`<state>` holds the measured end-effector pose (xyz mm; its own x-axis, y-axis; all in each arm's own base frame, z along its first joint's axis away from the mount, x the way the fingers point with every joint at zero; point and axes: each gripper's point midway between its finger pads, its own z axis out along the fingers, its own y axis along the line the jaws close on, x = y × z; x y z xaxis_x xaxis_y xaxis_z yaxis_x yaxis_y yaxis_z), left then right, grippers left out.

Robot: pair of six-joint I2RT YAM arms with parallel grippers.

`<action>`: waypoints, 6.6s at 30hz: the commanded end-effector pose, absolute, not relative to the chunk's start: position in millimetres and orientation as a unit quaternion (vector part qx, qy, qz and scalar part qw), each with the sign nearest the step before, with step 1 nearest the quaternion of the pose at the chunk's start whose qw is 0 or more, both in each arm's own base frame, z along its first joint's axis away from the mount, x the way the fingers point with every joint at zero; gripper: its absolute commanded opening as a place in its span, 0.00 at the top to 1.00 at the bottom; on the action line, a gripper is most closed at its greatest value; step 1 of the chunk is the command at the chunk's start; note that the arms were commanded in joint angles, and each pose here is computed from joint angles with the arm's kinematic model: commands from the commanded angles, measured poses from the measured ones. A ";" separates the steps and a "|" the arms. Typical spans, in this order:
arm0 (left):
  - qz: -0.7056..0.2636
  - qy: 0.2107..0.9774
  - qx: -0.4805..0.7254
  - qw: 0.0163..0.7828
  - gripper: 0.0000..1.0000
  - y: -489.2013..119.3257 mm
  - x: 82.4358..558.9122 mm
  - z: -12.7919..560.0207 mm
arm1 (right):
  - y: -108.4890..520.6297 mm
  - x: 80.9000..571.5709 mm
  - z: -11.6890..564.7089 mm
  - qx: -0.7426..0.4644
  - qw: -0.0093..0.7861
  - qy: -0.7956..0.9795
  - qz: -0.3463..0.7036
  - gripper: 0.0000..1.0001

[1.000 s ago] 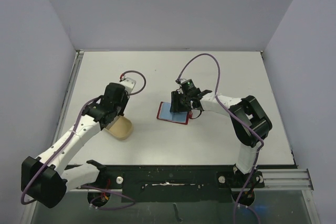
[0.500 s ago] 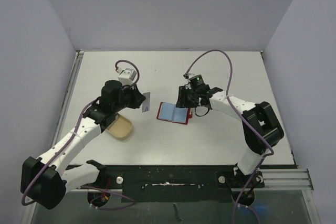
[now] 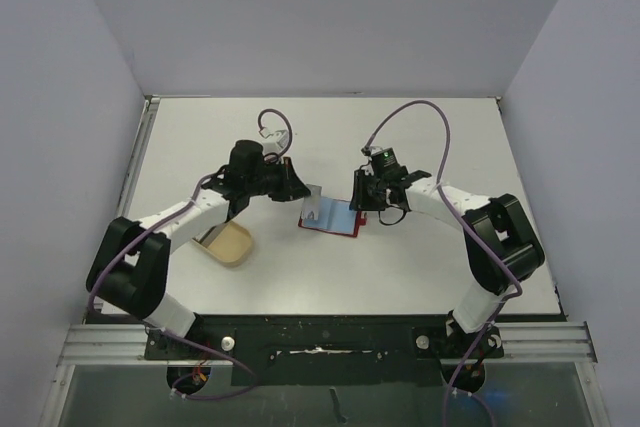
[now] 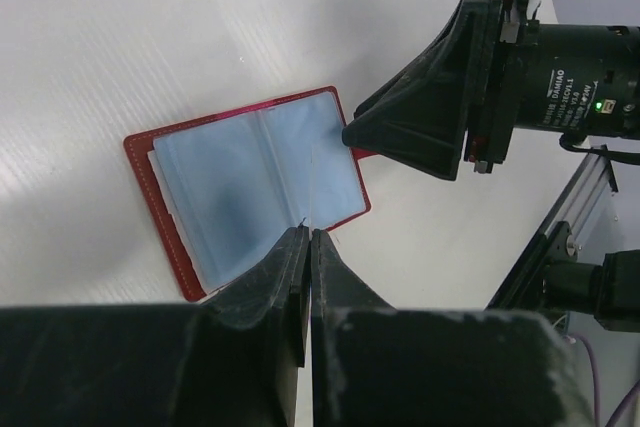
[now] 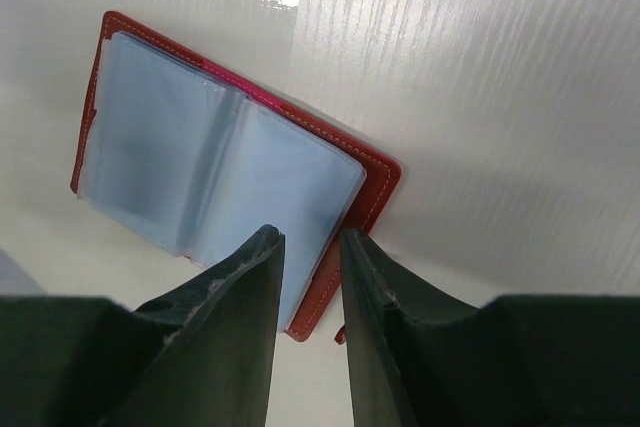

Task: Put the credit cards into the card holder
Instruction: Insert the credit card into the card holder.

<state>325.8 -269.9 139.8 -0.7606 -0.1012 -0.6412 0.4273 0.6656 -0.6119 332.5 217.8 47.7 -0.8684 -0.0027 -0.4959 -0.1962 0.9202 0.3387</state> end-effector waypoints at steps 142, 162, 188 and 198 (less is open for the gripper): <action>-0.387 0.904 0.015 0.182 1.00 -294.0 350.3 25.6 | 239.0 332.2 25.8 -0.124 0.293 0.928 0.192 0.76; -0.352 0.922 0.036 0.156 1.00 -294.1 332.2 23.3 | 232.3 335.2 26.1 -0.104 0.288 0.936 0.170 0.77; -0.354 0.907 0.031 0.225 0.66 -296.2 352.6 60.1 | 233.9 329.2 60.6 -0.082 0.297 0.935 0.178 0.75; -0.307 0.922 0.037 0.234 0.66 -282.0 350.8 47.7 | 239.7 326.4 50.5 -0.080 0.286 0.936 0.189 0.77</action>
<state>347.2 -287.7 34.4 -0.9166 -0.0917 -0.3891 0.1713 0.7893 -0.5896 319.6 229.5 37.2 -0.8458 -0.0589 -0.5302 -0.2420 0.9281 0.2830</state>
